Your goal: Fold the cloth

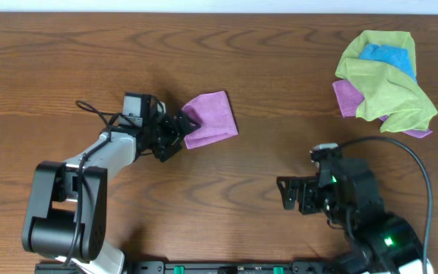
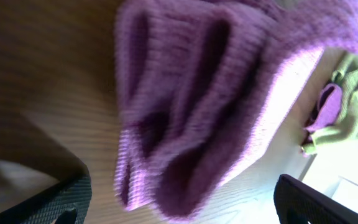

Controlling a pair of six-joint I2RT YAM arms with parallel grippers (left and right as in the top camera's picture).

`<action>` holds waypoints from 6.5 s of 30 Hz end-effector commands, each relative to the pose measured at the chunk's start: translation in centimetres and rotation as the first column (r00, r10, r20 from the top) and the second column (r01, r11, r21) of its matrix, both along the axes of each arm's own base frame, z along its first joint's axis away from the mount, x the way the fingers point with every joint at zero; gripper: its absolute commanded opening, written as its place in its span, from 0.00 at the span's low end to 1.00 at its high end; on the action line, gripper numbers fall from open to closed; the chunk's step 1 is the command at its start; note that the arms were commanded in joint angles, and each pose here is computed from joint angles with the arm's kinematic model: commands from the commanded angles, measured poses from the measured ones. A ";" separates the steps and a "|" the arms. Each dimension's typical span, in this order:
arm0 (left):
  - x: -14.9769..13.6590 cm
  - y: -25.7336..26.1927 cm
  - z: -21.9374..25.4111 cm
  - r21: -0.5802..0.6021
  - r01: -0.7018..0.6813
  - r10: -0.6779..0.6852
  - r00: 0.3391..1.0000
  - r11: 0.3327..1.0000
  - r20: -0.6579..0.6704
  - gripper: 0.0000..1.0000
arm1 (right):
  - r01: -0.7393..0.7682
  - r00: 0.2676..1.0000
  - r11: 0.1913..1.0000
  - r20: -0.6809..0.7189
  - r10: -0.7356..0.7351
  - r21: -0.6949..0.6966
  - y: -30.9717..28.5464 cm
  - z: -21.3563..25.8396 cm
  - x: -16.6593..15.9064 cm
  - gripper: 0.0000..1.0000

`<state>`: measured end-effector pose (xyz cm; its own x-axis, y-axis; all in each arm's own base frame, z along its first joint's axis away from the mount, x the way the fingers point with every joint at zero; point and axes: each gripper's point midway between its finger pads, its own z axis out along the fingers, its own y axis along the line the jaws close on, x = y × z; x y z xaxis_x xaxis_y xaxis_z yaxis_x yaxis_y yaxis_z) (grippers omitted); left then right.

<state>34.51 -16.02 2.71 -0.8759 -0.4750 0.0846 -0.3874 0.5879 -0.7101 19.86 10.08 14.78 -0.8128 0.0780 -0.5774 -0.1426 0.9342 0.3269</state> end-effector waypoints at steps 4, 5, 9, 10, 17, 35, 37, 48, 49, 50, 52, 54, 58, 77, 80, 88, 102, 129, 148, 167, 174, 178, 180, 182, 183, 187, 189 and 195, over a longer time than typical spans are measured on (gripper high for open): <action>0.2 0.2 -2.8 0.032 -0.053 0.055 0.997 0.998 -0.056 0.95 | 0.029 0.999 0.993 -0.031 -0.025 0.112 0.8 0.6 -0.7 0.99; 0.4 0.2 -3.0 0.031 -0.061 0.063 0.997 0.998 -0.055 0.95 | 0.019 0.999 0.992 -0.036 -0.014 0.123 1.1 0.7 -0.8 0.99; 1.1 -0.3 -4.3 0.029 -0.066 0.067 0.997 0.997 -0.042 0.91 | 0.007 0.999 0.991 -0.040 -0.002 0.135 1.3 0.7 -1.0 0.99; 1.1 -0.4 -4.6 0.031 -0.071 0.072 0.996 0.997 -0.047 0.89 | 0.007 0.999 0.991 -0.040 -0.002 0.135 1.3 0.7 -1.0 0.99; 1.0 -1.4 -6.5 0.035 -0.045 0.047 0.998 0.998 -0.050 0.06 | 0.007 0.999 0.991 -0.040 -0.002 0.134 1.3 0.7 -1.0 0.99; 14.6 8.5 11.4 0.204 -0.436 0.338 0.859 0.877 0.384 0.06 | 0.007 0.999 0.991 -0.040 -0.002 0.135 1.3 0.7 -1.0 0.99; 15.9 10.2 12.9 0.231 -0.498 0.371 0.823 0.836 0.431 0.06 | 0.007 0.999 0.991 -0.040 -0.002 0.135 1.3 0.7 -1.0 0.99; 19.3 17.6 13.9 0.247 -0.679 0.482 0.688 0.691 0.543 0.06 | 0.007 0.999 0.991 -0.040 -0.002 0.135 1.3 0.7 -1.0 0.99; 19.5 18.1 13.4 0.246 -0.685 0.488 0.683 0.686 0.543 0.06 | 0.007 0.999 0.991 -0.040 -0.002 0.135 1.3 0.7 -1.0 0.99; 19.8 18.4 13.0 0.243 -0.689 0.492 0.680 0.683 0.543 0.06 | 0.007 0.999 0.991 -0.040 -0.002 0.135 1.3 0.7 -1.0 0.99; 20.4 18.9 12.3 0.237 -0.695 0.498 0.673 0.679 0.547 0.06 | 0.007 0.999 0.991 -0.040 -0.002 0.135 1.3 0.7 -1.0 0.99; 21.0 19.3 11.6 0.229 -0.702 0.502 0.664 0.674 0.554 0.06 | 0.007 0.999 0.991 -0.040 -0.002 0.135 1.3 0.7 -1.0 0.99; 22.0 19.7 9.9 0.220 -0.705 0.505 0.657 0.674 0.560 0.06 | 0.007 0.999 0.991 -0.040 -0.002 0.135 1.3 0.7 -1.0 0.99; 19.8 19.7 2.7 0.359 -0.635 0.500 0.767 0.684 0.403 0.06 | 0.007 0.999 0.991 -0.040 -0.002 0.134 1.3 0.7 -1.0 0.99; 19.0 19.3 1.9 0.379 -0.609 0.497 0.791 0.697 0.358 0.17 | 0.007 0.999 0.991 -0.040 -0.002 0.134 1.3 0.7 -1.0 0.99; 17.4 18.8 1.1 0.408 -0.568 0.491 0.823 0.715 0.285 0.56 | 0.007 0.999 0.991 -0.040 -0.002 0.135 1.3 0.7 -1.0 0.99; 14.1 18.5 8.1 0.416 -0.549 0.467 0.836 0.725 0.288 0.95 | 0.007 0.999 0.991 -0.040 -0.002 0.135 1.3 0.7 -1.0 0.99; 20.5 18.4 6.8 0.349 -0.620 0.423 0.758 0.703 0.496 0.08 | 0.007 0.999 0.991 -0.040 -0.002 0.134 1.3 0.7 -1.0 0.99; 18.2 23.1 4.2 0.538 -0.682 0.479 0.732 0.496 0.485 0.08 | 0.007 0.999 0.991 -0.040 -0.002 0.135 1.3 0.7 -1.0 0.99; 16.4 25.3 2.9 0.596 -0.653 0.508 0.750 0.468 0.423 0.07 | 0.007 0.999 0.991 -0.040 -0.002 0.135 1.3 0.7 -1.0 0.99; 15.4 25.6 2.3 0.634 -0.630 0.513 0.762 0.449 0.395 0.07 | 0.007 0.999 0.991 -0.040 -0.002 0.135 1.3 0.7 -1.0 0.99; 15.2 25.6 2.1 0.640 -0.624 0.513 0.766 0.448 0.387 0.07 | 0.007 0.999 0.991 -0.040 -0.002 0.135 1.3 0.7 -1.0 0.99; 15.0 25.6 2.0 0.644 -0.619 0.514 0.769 0.449 0.381 0.07 | 0.007 0.999 0.991 -0.040 -0.002 0.135 1.3 0.7 -1.0 0.99; 14.7 25.5 1.7 0.652 -0.610 0.514 0.774 0.450 0.370 0.07 | 0.007 0.999 0.991 -0.040 -0.002 0.135 1.3 0.7 -1.0 0.99; 14.6 25.5 1.7 0.656 -0.606 0.514 0.776 0.450 0.364 0.07 | 0.007 0.999 0.991 -0.040 -0.002 0.135 1.3 0.7 -1.0 0.99; 13.9 25.5 1.2 0.675 -0.583 0.515 0.788 0.452 0.336 0.08 | 0.007 0.999 0.991 -0.040 -0.002 0.134 1.3 0.7 -1.0 0.99; 13.7 25.5 1.0 0.683 -0.574 0.516 0.793 0.453 0.325 0.07 | 0.007 0.999 0.991 -0.040 -0.002 0.134 1.3 0.7 -1.0 0.99; 13.4 24.9 1.3 0.708 -0.505 0.440 0.848 0.494 0.297 0.06 | 0.007 0.999 0.991 -0.040 -0.002 0.134 1.3 0.7 -1.0 0.99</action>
